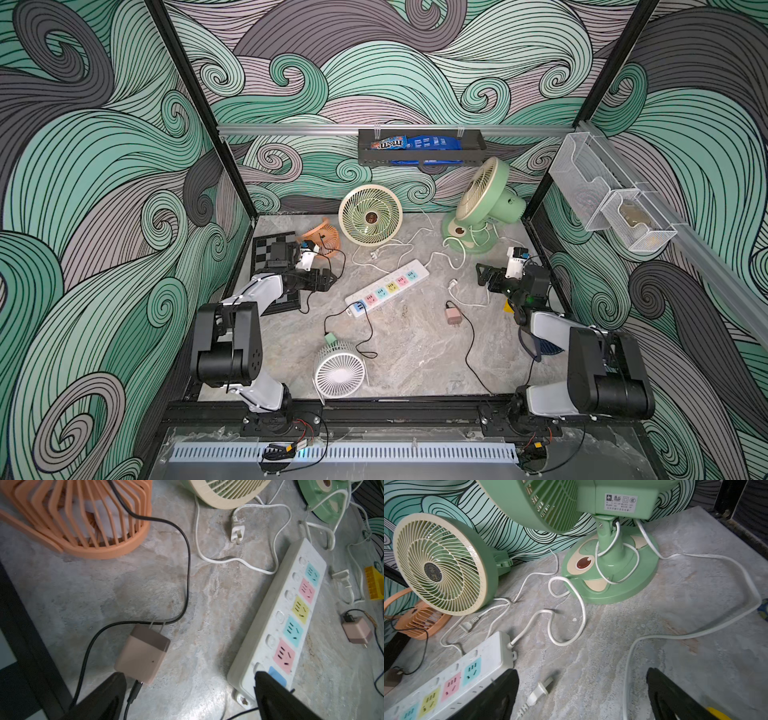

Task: Unplug the desk fan from the power strip
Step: Reset both arms

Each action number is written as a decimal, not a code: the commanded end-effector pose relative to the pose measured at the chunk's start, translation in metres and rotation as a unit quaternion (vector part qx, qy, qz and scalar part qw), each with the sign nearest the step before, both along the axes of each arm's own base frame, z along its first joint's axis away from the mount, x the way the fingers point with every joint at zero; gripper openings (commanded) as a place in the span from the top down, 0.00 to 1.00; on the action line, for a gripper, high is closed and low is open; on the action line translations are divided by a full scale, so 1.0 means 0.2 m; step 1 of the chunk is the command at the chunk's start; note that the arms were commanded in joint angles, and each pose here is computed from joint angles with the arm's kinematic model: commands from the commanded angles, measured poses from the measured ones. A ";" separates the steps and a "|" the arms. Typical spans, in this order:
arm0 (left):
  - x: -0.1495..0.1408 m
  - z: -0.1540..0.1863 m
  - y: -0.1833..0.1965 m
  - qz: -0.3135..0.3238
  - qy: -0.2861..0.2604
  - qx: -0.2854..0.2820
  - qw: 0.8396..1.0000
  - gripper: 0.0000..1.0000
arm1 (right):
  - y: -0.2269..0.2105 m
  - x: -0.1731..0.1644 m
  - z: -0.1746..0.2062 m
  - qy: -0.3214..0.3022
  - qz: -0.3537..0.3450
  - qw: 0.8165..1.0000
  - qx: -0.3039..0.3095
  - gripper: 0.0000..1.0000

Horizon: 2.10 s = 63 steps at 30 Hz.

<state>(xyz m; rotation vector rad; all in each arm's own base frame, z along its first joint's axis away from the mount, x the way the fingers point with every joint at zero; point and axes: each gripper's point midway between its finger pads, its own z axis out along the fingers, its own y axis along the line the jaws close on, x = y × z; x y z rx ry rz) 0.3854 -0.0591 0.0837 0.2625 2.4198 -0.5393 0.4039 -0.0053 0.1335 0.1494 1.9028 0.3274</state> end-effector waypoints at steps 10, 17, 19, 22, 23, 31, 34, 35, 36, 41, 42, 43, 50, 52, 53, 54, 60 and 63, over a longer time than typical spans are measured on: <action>0.07 0.10 0.10 0.045 -0.189 0.000 0.981 0.01 | -0.06 -0.09 0.15 -0.136 -0.039 0.988 -0.058 0.01; -0.03 0.12 0.16 0.075 -0.310 0.035 0.947 0.01 | 0.12 -0.13 0.16 -0.183 -0.015 0.975 -0.125 0.01; -0.07 0.10 0.16 0.081 -0.334 0.038 0.938 0.01 | 0.17 -0.15 0.15 -0.195 -0.007 0.971 -0.139 0.01; -0.09 0.13 0.19 0.099 -0.375 0.041 0.921 0.01 | 0.19 -0.19 0.15 -0.215 -0.011 0.965 -0.149 0.01; -0.09 0.12 0.21 0.111 -0.366 0.043 0.923 0.01 | 0.19 -0.20 0.14 -0.211 -0.013 0.965 -0.153 0.01; -0.07 0.11 0.29 0.160 -0.358 0.052 0.918 0.01 | 0.14 -0.15 0.11 -0.189 -0.042 0.970 -0.146 0.01; -0.07 0.11 0.29 0.162 -0.361 0.051 0.917 0.01 | 0.16 -0.16 0.13 -0.197 -0.036 0.969 -0.146 0.01; -0.07 0.11 0.29 0.161 -0.361 0.051 0.917 0.01 | 0.17 -0.15 0.12 -0.195 -0.026 0.969 -0.149 0.01; -0.07 0.11 0.29 0.160 -0.361 0.052 0.917 0.01 | 0.19 -0.15 0.12 -0.195 -0.018 0.969 -0.151 0.01; -0.04 0.11 0.32 0.175 -0.350 0.055 0.919 0.01 | 0.19 -0.15 0.12 -0.196 -0.015 0.969 -0.151 0.01; -0.04 0.10 0.33 0.179 -0.344 0.056 0.920 0.01 | 0.20 -0.15 0.12 -0.196 -0.015 0.969 -0.151 0.01; -0.02 0.10 0.33 0.183 -0.337 0.057 0.922 0.01 | 0.20 -0.15 0.12 -0.197 -0.015 0.969 -0.151 0.01; 0.07 0.04 0.27 0.150 -0.281 0.077 0.945 0.01 | 0.20 -0.15 0.12 -0.197 -0.015 0.969 -0.152 0.01; 0.07 0.04 0.27 0.150 -0.282 0.078 0.945 0.01 | 0.20 -0.15 0.12 -0.197 -0.015 0.969 -0.152 0.01; 0.07 0.04 0.27 0.150 -0.282 0.078 0.945 0.01 | 0.20 -0.15 0.12 -0.196 -0.015 0.969 -0.152 0.01; 0.07 0.04 0.27 0.150 -0.281 0.078 0.945 0.01 | 0.20 -0.16 0.12 -0.197 -0.015 0.968 -0.152 0.01; 0.07 0.04 0.27 0.150 -0.282 0.078 0.944 0.01 | 0.20 -0.14 0.11 -0.194 -0.012 0.969 -0.154 0.01; 0.07 0.04 0.27 0.150 -0.282 0.078 0.944 0.01 | 0.20 -0.14 0.11 -0.194 -0.011 0.969 -0.153 0.01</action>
